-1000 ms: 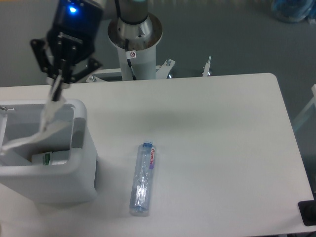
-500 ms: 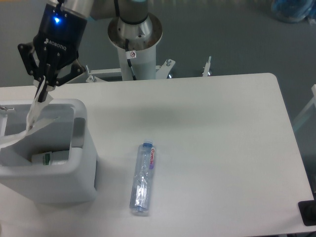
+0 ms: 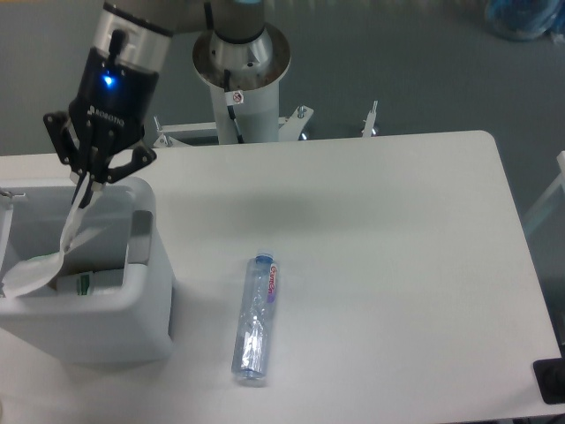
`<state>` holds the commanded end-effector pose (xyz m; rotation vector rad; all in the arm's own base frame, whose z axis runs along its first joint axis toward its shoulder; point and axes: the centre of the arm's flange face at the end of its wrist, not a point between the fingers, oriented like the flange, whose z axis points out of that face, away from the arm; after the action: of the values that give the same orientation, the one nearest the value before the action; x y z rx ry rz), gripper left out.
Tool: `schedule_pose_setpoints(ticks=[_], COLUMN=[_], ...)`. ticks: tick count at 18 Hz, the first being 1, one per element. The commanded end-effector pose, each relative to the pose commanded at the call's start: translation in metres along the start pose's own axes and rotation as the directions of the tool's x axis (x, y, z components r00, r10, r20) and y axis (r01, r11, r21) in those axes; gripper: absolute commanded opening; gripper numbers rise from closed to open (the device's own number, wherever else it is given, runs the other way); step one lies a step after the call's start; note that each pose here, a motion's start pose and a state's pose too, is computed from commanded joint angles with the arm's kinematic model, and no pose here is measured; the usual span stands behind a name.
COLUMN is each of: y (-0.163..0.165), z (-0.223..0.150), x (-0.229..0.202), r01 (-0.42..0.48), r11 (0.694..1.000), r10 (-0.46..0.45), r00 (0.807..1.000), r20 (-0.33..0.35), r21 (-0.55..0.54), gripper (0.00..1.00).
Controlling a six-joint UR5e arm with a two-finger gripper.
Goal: Place the trash in the trash can
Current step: 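Lower the bag into the bin and open the gripper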
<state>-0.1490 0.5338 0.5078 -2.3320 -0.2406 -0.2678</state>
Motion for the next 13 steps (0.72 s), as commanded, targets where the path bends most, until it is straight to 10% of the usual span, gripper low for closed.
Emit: schedule_pose_setpoints(ticks=[8, 9, 11, 13], y=[0.0077, 0.0084, 0.007, 0.0043], z=[0.0086, 0.009, 0.0073, 0.0018], x=[0.0021, 0.002, 0.0026, 0.0017], r01=[0.003, 0.004, 0.001, -0.004], r11=[1.0, 1.0, 1.0, 1.0], r10=[-0.003, -0.004, -0.002, 0.004], r00=[1.0, 1.0, 1.0, 1.0], r20=[-0.009, -0.009, -0.007, 0.022], r21=[-0.021, -0.022, -0.019, -0.014], gripper=[0.16, 0.21, 0.65, 0.77])
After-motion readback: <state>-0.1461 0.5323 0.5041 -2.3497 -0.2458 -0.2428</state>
